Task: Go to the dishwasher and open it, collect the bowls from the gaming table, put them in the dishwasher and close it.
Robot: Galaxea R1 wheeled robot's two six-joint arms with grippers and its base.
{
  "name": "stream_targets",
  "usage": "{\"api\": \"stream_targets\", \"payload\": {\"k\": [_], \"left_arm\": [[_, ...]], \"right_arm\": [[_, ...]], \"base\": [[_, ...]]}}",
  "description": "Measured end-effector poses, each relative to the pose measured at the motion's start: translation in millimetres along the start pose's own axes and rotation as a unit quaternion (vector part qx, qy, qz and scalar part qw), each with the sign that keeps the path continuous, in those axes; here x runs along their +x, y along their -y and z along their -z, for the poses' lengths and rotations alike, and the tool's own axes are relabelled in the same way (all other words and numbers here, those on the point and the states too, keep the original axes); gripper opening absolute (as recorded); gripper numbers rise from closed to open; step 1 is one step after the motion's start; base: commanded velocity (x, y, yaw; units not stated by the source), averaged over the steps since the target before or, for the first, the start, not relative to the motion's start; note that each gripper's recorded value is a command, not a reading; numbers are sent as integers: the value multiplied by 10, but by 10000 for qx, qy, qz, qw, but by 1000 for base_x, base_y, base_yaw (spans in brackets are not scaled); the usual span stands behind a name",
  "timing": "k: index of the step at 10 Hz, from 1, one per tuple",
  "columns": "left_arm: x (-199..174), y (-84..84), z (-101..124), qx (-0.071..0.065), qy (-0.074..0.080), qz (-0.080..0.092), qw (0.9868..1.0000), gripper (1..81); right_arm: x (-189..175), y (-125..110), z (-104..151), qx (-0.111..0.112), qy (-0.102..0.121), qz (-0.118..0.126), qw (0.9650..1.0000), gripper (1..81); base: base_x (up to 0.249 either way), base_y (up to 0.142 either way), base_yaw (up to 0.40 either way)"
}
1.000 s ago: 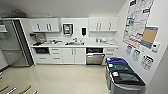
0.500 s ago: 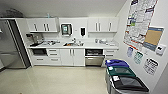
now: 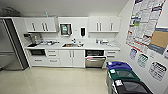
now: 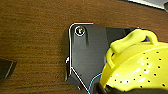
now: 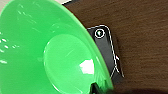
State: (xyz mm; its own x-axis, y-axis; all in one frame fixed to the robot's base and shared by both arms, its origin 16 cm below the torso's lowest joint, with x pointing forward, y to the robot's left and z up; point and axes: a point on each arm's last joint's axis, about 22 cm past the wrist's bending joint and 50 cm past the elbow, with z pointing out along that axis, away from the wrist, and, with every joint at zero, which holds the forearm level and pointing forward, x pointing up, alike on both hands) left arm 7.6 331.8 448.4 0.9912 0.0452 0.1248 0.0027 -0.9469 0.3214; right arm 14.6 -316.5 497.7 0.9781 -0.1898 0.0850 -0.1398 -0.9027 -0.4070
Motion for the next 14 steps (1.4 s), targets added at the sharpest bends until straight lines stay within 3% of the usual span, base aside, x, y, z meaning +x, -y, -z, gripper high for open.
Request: {"api": "stream_targets", "payload": {"k": [14], "left_arm": [[-19,16,7,15,17,5,10000,10]], "right_arm": [[21,24,-13,17,-11,3,10000,10]], "base": [[199,0,0]]}}
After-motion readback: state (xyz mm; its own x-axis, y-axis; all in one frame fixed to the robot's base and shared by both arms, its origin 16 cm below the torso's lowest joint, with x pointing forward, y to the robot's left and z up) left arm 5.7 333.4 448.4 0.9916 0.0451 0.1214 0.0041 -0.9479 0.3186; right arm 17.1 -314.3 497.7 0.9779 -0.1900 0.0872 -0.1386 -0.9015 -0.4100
